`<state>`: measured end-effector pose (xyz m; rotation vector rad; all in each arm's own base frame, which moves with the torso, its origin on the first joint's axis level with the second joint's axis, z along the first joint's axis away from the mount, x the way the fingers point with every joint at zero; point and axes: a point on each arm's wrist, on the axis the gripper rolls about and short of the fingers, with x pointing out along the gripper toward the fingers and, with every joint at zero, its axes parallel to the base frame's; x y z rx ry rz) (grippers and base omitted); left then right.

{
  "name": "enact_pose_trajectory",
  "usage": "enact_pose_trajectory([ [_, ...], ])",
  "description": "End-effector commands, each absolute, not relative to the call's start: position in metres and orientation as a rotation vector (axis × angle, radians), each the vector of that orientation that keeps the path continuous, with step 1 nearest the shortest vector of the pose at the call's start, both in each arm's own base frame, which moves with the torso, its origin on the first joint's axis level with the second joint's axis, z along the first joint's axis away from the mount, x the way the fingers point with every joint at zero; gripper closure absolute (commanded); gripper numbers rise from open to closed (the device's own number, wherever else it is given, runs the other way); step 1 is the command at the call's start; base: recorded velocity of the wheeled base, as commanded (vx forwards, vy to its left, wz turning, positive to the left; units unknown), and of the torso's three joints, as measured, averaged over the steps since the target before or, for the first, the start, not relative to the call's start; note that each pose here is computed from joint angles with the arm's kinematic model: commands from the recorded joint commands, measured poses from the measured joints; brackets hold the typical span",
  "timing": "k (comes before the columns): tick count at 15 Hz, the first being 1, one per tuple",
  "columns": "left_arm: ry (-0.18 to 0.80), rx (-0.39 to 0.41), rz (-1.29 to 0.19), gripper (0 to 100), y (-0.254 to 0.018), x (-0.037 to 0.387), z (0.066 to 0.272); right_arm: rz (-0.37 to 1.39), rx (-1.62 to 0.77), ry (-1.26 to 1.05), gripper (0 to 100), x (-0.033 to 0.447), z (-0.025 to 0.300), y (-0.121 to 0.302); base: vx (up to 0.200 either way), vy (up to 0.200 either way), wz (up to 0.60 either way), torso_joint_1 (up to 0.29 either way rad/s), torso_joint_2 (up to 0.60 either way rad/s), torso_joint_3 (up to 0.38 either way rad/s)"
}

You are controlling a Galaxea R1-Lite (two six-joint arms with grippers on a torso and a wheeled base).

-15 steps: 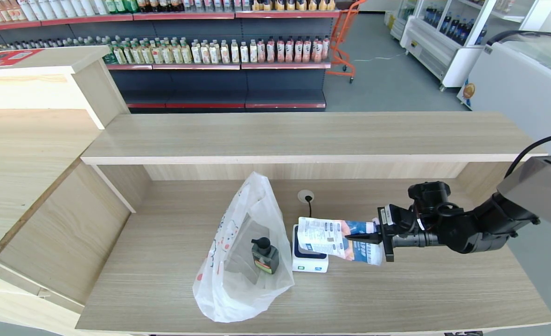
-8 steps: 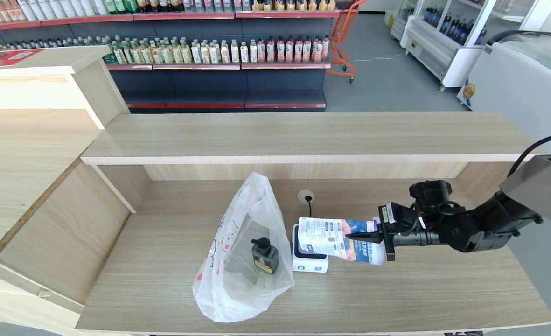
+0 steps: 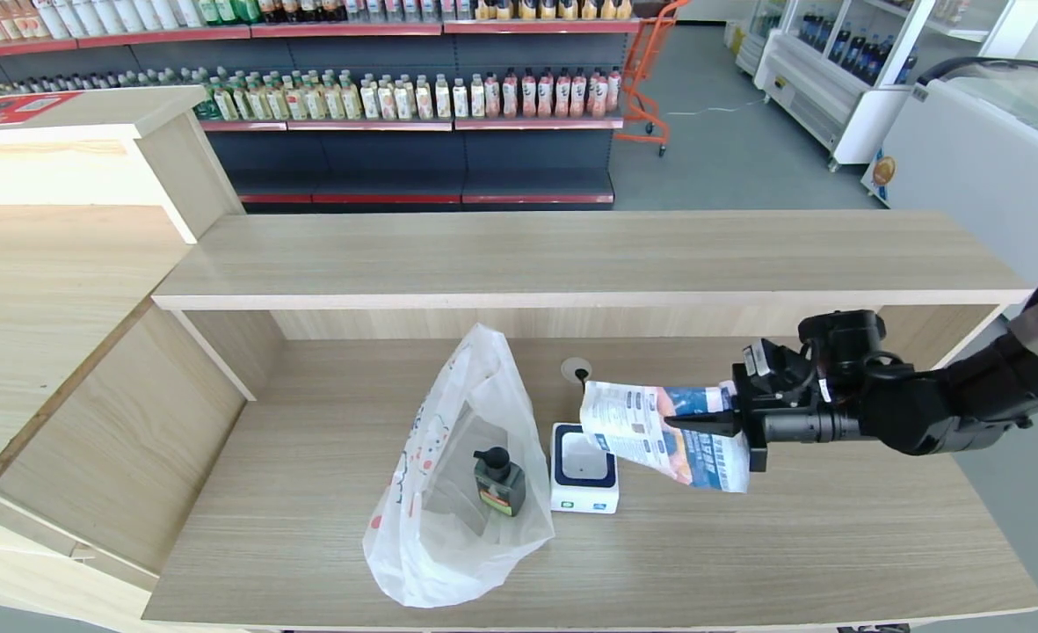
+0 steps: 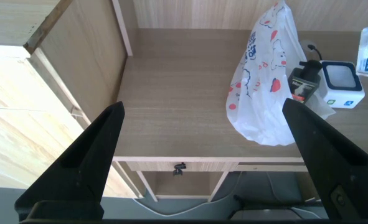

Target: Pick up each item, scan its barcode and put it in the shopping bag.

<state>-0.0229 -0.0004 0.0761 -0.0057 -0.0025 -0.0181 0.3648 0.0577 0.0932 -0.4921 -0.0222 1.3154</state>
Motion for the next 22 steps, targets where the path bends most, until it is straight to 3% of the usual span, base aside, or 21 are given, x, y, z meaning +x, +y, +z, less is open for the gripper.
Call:
enact_pose_trajectory([
  [1,-0.003,-0.006,-0.018,0,0.000,-0.023,0.076,1.217,-0.344,-0.010,100,0.324,0.180,0.043,0.000,0.000,0.00,0.000,0.00,0.000],
  [4,-0.003,-0.006,-0.018,0,0.000,-0.023,0.076,0.992,-0.062,0.180,100,0.284,0.215,0.040,0.000,0.000,0.00,0.000,0.00,0.000],
  [6,-0.003,-0.006,-0.018,0,0.000,-0.023,0.076,0.913,0.032,0.264,100,0.284,0.210,0.047,0.000,0.000,0.00,0.000,0.00,0.000],
  [10,-0.003,-0.006,-0.018,0,0.000,-0.023,0.076,0.890,0.121,0.417,100,0.278,0.195,0.045,0.000,0.000,0.00,0.000,0.00,0.000],
  [17,-0.003,-0.008,-0.018,0,0.000,-0.023,0.076,0.878,0.134,0.425,100,0.266,0.194,0.038,0.000,0.000,0.00,0.000,0.00,0.000],
  [22,-0.003,-0.006,-0.018,0,0.000,-0.023,0.076,0.867,0.148,0.425,100,0.269,0.193,0.030,0.000,0.200,0.00,-0.003,0.00,0.001],
])
